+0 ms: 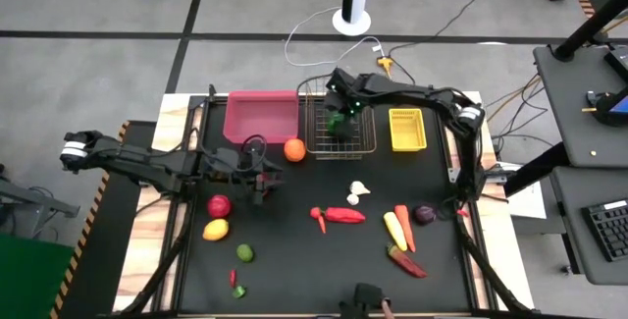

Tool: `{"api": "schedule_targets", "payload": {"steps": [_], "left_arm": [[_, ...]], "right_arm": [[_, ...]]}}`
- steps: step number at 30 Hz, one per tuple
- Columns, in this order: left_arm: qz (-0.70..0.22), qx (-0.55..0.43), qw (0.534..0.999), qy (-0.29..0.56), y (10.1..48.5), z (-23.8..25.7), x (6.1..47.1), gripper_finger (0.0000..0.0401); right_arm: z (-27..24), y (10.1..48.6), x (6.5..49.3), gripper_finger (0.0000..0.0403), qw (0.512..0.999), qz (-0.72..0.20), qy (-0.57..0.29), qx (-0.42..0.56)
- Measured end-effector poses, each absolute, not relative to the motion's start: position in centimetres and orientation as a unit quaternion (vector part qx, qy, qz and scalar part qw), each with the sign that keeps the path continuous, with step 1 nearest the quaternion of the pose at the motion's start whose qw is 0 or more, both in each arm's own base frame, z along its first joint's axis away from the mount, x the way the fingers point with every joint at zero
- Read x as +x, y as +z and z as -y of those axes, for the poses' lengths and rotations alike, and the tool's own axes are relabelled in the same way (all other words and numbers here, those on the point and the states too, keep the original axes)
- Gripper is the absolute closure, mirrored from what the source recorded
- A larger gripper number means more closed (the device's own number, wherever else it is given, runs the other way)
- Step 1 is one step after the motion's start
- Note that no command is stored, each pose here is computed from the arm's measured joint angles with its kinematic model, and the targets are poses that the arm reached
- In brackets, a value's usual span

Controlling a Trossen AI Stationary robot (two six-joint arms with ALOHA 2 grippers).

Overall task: Sort produce into baskets
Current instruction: Put the small red tomato into the red bin

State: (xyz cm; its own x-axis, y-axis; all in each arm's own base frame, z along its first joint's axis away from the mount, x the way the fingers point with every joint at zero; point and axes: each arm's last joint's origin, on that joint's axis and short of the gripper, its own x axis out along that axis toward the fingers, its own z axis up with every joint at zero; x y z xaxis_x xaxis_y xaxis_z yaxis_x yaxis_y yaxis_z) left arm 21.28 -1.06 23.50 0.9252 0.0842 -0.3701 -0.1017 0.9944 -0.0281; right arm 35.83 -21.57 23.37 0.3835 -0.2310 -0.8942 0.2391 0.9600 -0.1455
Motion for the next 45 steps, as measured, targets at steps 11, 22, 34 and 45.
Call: {"api": "schedule_targets", "payload": {"steps": [11,22,34,45], "left_arm": [[-0.18,-0.049,0.981,0.051,23.6,1.1,21.3,0.0255],[-0.119,-0.131,0.983,0.043,24.1,1.4,22.6,0.0255],[-0.078,-0.192,0.978,0.01,24.4,2.5,23.5,0.0255],[-0.017,-0.206,0.978,0.012,25.5,2.6,23.6,0.0255]], "right_arm": [[15.0,30.5,34.6,0.0075,0.893,-0.426,-0.147,0.007],[1.6,30.1,31.6,0.0092,0.951,-0.297,-0.076,-0.032],[-4.9,25.2,28.4,0.0094,0.964,-0.263,-0.037,-0.028],[-7.3,20.9,26.3,0.0092,0.962,-0.271,-0.009,-0.042]]}}
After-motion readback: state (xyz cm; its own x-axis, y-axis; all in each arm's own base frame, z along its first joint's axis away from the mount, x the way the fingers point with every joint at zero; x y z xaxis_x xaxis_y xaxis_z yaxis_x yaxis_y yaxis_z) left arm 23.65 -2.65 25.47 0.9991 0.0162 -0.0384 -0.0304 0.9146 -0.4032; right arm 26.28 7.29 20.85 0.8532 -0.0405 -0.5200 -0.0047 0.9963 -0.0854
